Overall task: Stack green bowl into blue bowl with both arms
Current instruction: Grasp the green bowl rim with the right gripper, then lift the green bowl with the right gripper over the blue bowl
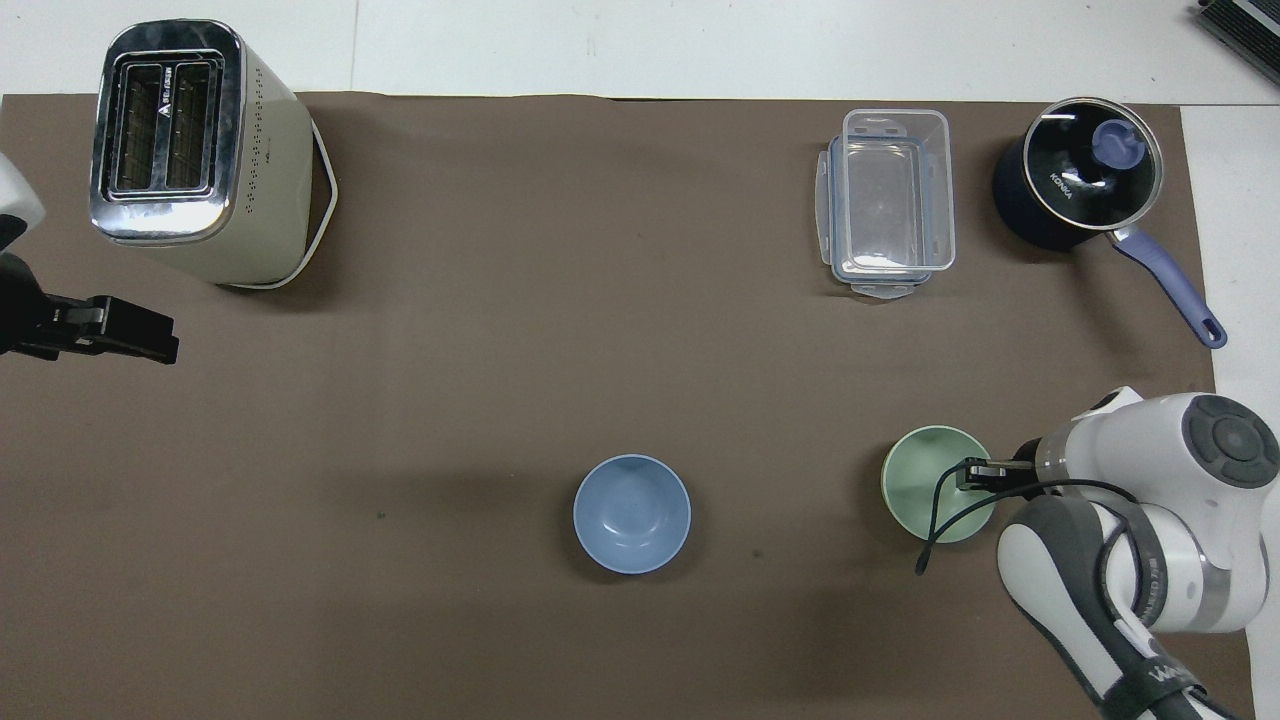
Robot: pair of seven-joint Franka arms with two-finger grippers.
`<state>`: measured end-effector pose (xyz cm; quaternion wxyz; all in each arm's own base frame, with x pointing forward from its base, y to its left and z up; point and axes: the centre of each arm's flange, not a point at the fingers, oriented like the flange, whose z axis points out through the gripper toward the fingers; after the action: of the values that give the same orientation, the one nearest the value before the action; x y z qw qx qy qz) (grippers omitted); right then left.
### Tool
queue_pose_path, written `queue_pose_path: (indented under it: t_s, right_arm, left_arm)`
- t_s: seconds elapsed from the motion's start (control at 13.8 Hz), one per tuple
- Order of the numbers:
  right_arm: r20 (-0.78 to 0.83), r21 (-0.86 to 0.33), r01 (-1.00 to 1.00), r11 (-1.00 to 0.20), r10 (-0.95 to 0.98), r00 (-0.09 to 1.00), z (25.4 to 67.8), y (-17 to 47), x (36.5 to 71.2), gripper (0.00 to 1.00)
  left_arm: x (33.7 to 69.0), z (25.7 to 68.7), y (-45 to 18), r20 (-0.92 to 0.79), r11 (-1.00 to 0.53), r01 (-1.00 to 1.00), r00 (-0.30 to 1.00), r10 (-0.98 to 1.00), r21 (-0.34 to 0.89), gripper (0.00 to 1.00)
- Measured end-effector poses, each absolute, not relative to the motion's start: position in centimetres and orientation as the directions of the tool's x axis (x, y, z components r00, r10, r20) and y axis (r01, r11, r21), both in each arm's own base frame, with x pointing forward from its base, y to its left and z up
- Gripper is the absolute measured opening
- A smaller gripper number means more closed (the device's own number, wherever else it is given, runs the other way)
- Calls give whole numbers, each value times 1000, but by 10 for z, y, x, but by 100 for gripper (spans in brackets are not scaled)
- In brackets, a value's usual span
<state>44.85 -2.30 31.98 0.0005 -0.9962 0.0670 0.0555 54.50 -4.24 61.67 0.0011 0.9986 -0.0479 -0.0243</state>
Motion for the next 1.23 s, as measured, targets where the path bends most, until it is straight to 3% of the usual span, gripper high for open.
queue_pose_path:
  t_s: [0.29, 0.58, 0.87, 1.01, 1.23]
  right_arm:
    - [-102, -17, -135, -991, -132, 986, 328, -17, 451, 5]
    - [-97, -52, -41, -998, -36, 995, 387, 34, 464, 4]
    - [-25, -64, -11, -998, -9, 1000, 452, 140, 468, 4]
    - [-5, -73, -1, -997, -1, 1000, 460, 199, 459, 4]
    - [9, -89, -12, -996, -13, 1000, 437, 267, 450, 4]
  left_arm:
    - [545, 617, -42, -49, -995, -96, 994, -96, 4, 100]
    - [545, 617, -42, -49, -995, -96, 994, -96, 4, 100]
    - [545, 617, -42, -49, -995, -96, 994, -96, 4, 100]
    - [545, 617, -42, -49, -995, -96, 994, -96, 4, 100]
    - [545, 617, -42, -49, -995, -96, 994, -96, 4, 100]
